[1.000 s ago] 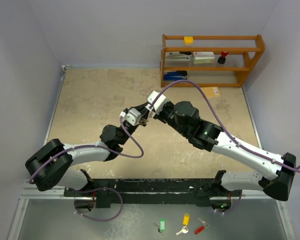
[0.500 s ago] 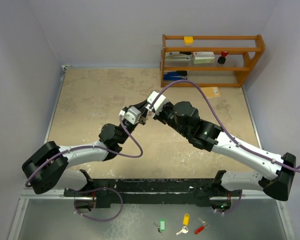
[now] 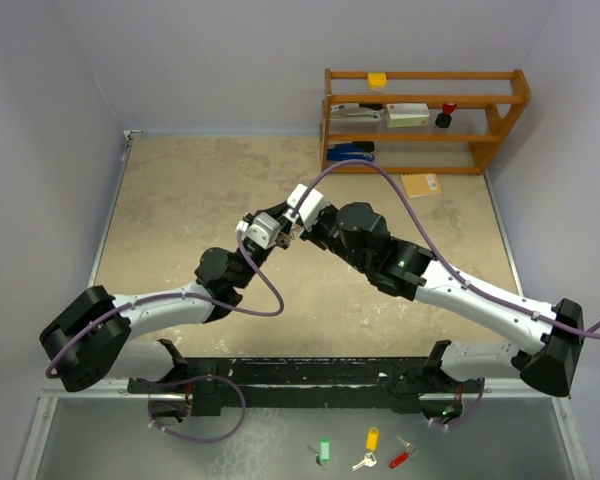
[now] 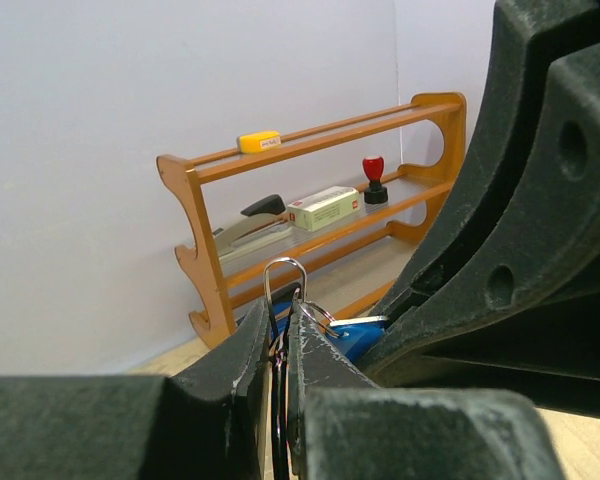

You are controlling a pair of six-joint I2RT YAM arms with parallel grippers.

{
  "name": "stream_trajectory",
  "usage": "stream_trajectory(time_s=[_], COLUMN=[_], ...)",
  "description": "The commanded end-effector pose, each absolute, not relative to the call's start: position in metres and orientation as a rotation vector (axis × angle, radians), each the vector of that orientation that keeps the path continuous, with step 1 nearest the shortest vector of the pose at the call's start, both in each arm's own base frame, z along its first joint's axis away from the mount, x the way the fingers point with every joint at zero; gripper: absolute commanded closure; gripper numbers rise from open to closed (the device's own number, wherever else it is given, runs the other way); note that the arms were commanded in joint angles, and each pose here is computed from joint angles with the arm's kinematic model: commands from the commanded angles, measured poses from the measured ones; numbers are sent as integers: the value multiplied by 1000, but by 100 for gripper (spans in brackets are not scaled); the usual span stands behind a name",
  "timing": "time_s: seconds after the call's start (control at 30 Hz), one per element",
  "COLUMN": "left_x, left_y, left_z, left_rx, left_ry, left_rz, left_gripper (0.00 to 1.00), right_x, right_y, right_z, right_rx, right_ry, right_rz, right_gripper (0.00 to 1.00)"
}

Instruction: Remove the keys from the keyring

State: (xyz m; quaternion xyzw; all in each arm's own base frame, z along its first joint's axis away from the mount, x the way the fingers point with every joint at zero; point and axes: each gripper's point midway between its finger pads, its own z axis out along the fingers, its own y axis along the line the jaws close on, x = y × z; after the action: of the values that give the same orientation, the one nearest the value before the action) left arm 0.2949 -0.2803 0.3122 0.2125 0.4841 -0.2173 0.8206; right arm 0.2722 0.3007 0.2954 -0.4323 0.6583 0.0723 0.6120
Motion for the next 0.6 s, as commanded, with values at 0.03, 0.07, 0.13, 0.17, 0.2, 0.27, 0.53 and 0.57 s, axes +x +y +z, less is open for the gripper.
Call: stream_trajectory(time_s=[0.03, 0.07, 0.13, 0.17, 0.2, 0.27, 0.53, 0.57], left_x=[287, 286, 285, 284, 284, 284, 282, 282], left_y=[-253, -252, -248, -246, -244, -241, -228, -227], left_z=[361, 362, 364, 365, 366, 366, 375, 376], left_rx=[336, 333, 325, 320, 314, 307, 262, 256], left_ry=[907, 903, 896, 894, 892, 894, 872, 868], left_rz=[-432, -432, -428, -422, -416, -402, -378, -379], left_gripper=[100, 100, 100, 100, 100, 100, 100, 100], right_x=[270, 270, 270, 269, 269, 268, 266, 265], right_y=[302, 303, 303, 303, 303, 303, 300, 301], right_z=[295, 294, 291, 291, 290, 290, 288, 287], right_rx=[-989, -987, -994, -997, -1000, -1003, -1013, -1017], right_ry=[1531, 1537, 1545, 1548, 1551, 1552, 1557, 1559], right_rz=[180, 183, 185, 186, 187, 191, 192, 194], right_gripper=[100, 100, 100, 100, 100, 100, 100, 100])
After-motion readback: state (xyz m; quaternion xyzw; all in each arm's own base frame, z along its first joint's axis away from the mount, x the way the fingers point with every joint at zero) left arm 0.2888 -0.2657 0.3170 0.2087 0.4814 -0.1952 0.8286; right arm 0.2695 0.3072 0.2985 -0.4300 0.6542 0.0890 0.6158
